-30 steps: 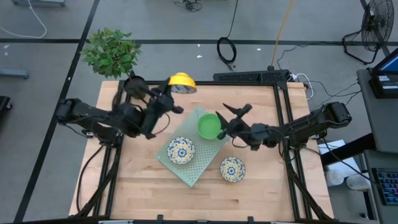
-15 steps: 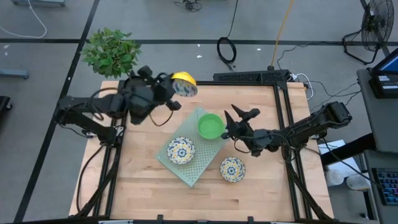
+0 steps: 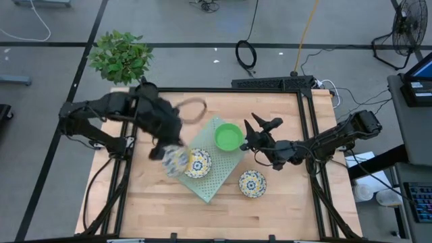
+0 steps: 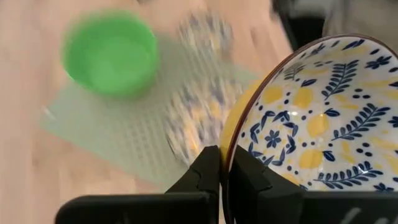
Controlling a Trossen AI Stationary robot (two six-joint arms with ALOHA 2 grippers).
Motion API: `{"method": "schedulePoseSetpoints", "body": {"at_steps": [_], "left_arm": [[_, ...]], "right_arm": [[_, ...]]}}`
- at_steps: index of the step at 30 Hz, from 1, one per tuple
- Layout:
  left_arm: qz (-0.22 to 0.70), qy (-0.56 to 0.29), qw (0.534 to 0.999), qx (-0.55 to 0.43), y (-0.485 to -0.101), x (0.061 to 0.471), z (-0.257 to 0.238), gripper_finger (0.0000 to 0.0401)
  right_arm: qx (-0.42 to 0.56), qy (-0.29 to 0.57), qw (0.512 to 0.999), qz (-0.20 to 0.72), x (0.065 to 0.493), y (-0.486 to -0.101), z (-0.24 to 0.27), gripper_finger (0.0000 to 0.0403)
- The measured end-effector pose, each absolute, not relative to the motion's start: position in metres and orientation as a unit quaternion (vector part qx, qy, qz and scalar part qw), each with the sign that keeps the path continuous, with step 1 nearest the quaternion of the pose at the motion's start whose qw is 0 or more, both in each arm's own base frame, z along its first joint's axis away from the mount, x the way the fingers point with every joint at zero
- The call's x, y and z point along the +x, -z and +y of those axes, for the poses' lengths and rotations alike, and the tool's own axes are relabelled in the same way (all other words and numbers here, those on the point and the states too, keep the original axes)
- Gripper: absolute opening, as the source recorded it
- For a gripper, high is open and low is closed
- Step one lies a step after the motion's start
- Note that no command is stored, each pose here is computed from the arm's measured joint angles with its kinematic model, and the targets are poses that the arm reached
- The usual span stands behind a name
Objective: Pick & Place Mini bowls
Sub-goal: Stack the bottom patterned bowl on the patterned bowl on the shelf
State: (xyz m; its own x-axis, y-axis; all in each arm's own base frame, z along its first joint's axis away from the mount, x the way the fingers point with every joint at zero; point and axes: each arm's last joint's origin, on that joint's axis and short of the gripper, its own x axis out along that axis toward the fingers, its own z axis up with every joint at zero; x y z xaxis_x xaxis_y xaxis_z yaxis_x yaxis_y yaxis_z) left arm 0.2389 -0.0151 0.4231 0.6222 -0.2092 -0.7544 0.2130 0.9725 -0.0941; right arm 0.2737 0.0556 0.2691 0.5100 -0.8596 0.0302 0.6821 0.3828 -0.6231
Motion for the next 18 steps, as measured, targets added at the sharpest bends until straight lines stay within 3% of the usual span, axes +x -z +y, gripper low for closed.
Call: {"method": "schedulePoseSetpoints", "body": {"at_steps": [9,18], "left_arm": [[0.475,0.120,0.869,0.067,-0.389,0.275,-0.046,0.0012],[0.497,0.139,0.853,0.076,-0.365,0.314,-0.027,0.0012]], "right_arm": [[-0.286,0.473,0.820,0.146,0.274,-0.269,0.056,0.0171],[-0.286,0.473,0.821,0.146,0.274,-0.269,0.056,0.0167]]}}
